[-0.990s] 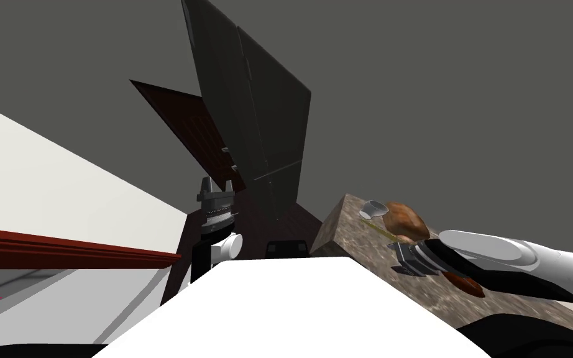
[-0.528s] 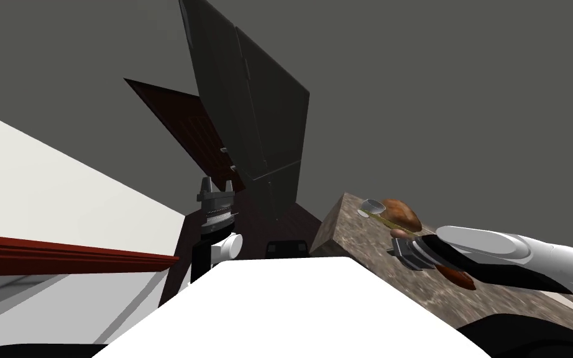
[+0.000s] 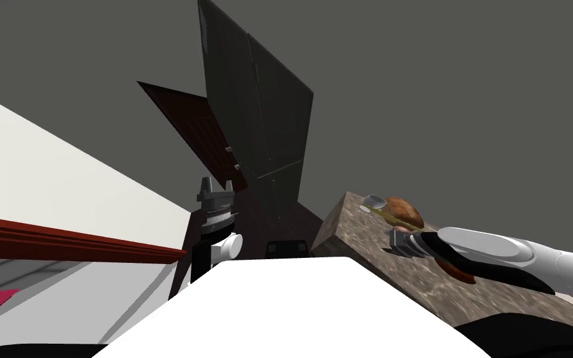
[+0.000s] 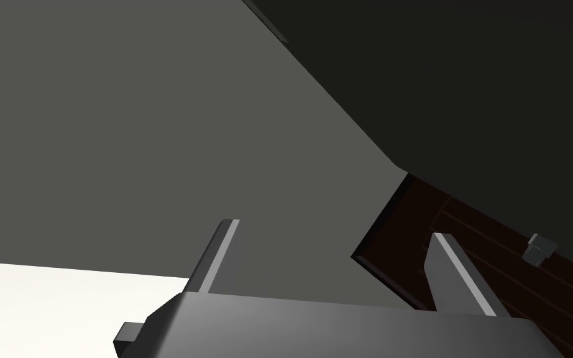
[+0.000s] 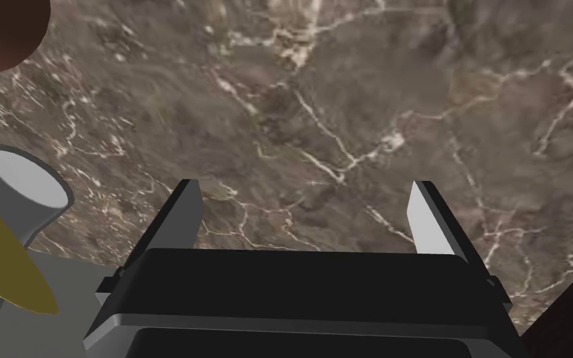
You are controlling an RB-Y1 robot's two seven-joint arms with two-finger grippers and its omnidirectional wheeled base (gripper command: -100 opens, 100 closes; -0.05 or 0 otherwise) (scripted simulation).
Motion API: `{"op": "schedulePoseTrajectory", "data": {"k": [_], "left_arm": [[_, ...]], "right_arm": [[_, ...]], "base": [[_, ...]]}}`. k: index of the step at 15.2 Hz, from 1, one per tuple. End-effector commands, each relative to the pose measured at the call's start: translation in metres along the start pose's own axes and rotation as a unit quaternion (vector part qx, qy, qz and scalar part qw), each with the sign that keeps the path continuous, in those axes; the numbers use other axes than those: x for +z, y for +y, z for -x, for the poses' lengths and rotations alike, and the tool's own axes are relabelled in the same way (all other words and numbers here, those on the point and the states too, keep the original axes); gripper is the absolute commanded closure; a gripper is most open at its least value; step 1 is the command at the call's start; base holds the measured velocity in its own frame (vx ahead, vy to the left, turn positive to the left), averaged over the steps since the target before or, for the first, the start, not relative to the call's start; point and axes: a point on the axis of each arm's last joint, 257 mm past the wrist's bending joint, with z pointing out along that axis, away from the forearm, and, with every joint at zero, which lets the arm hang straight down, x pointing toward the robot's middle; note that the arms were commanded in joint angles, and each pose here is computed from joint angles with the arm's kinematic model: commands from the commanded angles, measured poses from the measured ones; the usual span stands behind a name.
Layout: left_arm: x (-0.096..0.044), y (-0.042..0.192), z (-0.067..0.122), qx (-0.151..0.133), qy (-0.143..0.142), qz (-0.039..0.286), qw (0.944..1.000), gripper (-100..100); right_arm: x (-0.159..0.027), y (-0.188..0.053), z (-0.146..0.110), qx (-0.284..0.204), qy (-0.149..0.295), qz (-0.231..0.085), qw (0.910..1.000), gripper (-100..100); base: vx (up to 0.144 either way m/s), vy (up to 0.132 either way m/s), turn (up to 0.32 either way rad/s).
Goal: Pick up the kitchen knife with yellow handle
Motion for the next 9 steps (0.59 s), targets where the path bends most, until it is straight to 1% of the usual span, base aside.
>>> {"op": "schedulePoseTrajectory", "data": {"k": [1,2,3,5,6,8,9], "left_arm": [[0.000,0.000,0.000,0.000,0.000,0.000,1.0000,0],[0.000,0.000,0.000,0.000,0.000,0.000,1.0000,0],[0.000,0.000,0.000,0.000,0.000,0.000,1.0000,0],[0.000,0.000,0.000,0.000,0.000,0.000,1.0000,0],[0.000,0.000,0.000,0.000,0.000,0.000,1.0000,0],[0.000,0.000,0.000,0.000,0.000,0.000,1.0000,0],[0.000,0.000,0.000,0.000,0.000,0.000,1.0000,0]], "right_arm": [[0.001,-0.011,0.001,0.000,-0.005,-0.022,0.9997,-100],[0.002,-0.021,0.000,0.000,-0.010,-0.041,0.9991,-100],[0.002,-0.021,0.000,0.000,-0.010,-0.041,0.9991,-100],[0.004,-0.040,-0.002,0.002,-0.017,-0.078,0.9968,-100],[0.004,-0.041,-0.002,0.002,-0.017,-0.079,0.9967,-100],[0.004,-0.060,-0.006,0.003,-0.022,-0.117,0.9929,-100],[0.004,-0.061,-0.006,0.003,-0.022,-0.119,0.9927,-100]], "base": [[-0.056,0.054,0.032],[-0.046,0.051,0.040],[-0.035,0.043,0.030],[-0.032,0.044,0.057],[-0.032,0.046,0.043],[-0.031,0.051,0.048],[-0.028,0.048,0.043]]}}
